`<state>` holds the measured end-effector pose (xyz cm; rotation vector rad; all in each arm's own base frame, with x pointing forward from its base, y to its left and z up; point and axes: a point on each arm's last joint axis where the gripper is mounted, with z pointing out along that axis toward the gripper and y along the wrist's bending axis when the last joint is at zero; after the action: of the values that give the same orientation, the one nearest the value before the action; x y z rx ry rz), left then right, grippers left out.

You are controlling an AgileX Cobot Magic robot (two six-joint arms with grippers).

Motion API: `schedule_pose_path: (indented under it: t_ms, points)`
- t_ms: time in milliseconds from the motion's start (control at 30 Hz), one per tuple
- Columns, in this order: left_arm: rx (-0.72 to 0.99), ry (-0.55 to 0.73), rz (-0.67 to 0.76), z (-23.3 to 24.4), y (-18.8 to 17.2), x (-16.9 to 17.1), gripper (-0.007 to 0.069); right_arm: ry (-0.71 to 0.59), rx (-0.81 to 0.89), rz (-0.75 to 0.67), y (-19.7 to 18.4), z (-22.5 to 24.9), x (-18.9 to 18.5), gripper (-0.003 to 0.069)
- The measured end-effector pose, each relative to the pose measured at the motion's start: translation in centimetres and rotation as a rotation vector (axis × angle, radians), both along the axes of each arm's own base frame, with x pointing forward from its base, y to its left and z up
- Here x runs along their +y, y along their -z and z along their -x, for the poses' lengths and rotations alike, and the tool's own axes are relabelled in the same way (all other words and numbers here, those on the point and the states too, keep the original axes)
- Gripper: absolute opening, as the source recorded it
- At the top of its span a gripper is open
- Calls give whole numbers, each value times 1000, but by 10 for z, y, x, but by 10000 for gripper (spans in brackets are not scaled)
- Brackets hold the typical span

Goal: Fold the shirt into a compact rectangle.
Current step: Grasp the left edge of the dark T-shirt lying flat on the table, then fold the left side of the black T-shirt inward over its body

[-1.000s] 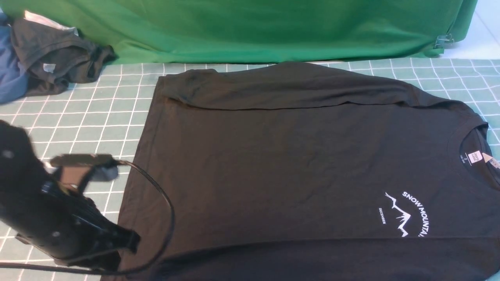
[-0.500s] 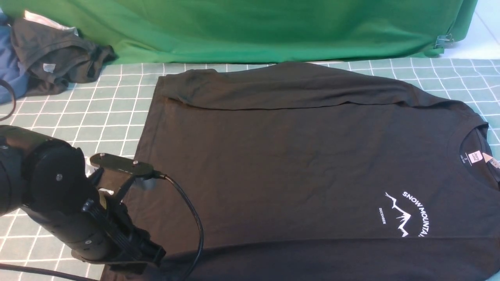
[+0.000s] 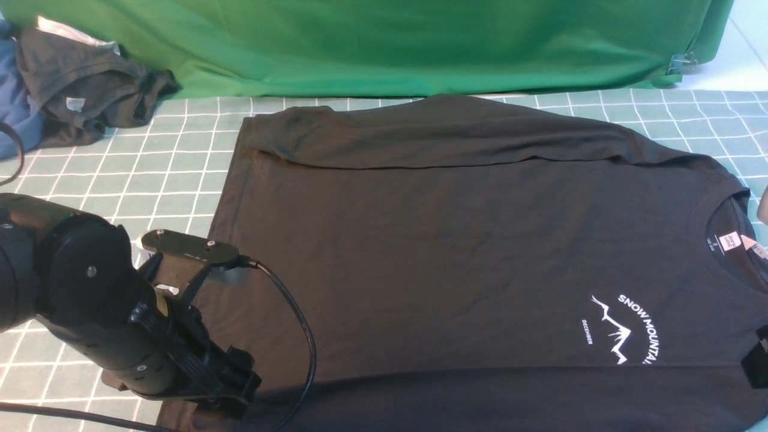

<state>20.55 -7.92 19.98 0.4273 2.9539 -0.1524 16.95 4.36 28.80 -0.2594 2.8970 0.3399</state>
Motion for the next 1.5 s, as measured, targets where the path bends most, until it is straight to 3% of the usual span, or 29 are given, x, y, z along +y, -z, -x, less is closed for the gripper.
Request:
schedule_pose_path:
  t_ms: [300, 433, 600, 733, 800, 867, 1033, 1300, 1500]
  points:
    - [111, 30, -19, 2, 37, -2, 561, 12, -45, -5, -1, -5, 0, 381]
    - [62, 48, -30, -4, 41, -1, 505, 16, -66, -8, -1, -7, 0, 381]
    - [17, 48, -20, -8, 42, -2, 395, 13, -86, -8, -2, -8, 0, 381]
    - [48, 39, -16, -7, 45, -3, 216, 13, -91, -10, -2, -9, 1, 381]
    - [79, 38, -15, -5, 45, -3, 83, 12, -93, -10, -2, -9, 1, 381]
    - [102, 45, -20, -4, 44, -3, 36, 13, -94, -11, -2, -9, 1, 381]
    - [117, 70, -36, -10, 18, -5, 24, 13, -95, -11, -2, -9, 1, 381]
    - [-206, 104, -13, -41, -73, -9, 24, 21, -126, -17, -3, -12, 1, 381]
    - [-272, 107, -47, -71, -90, -16, 24, 23, -133, -19, -3, -13, 1, 381]
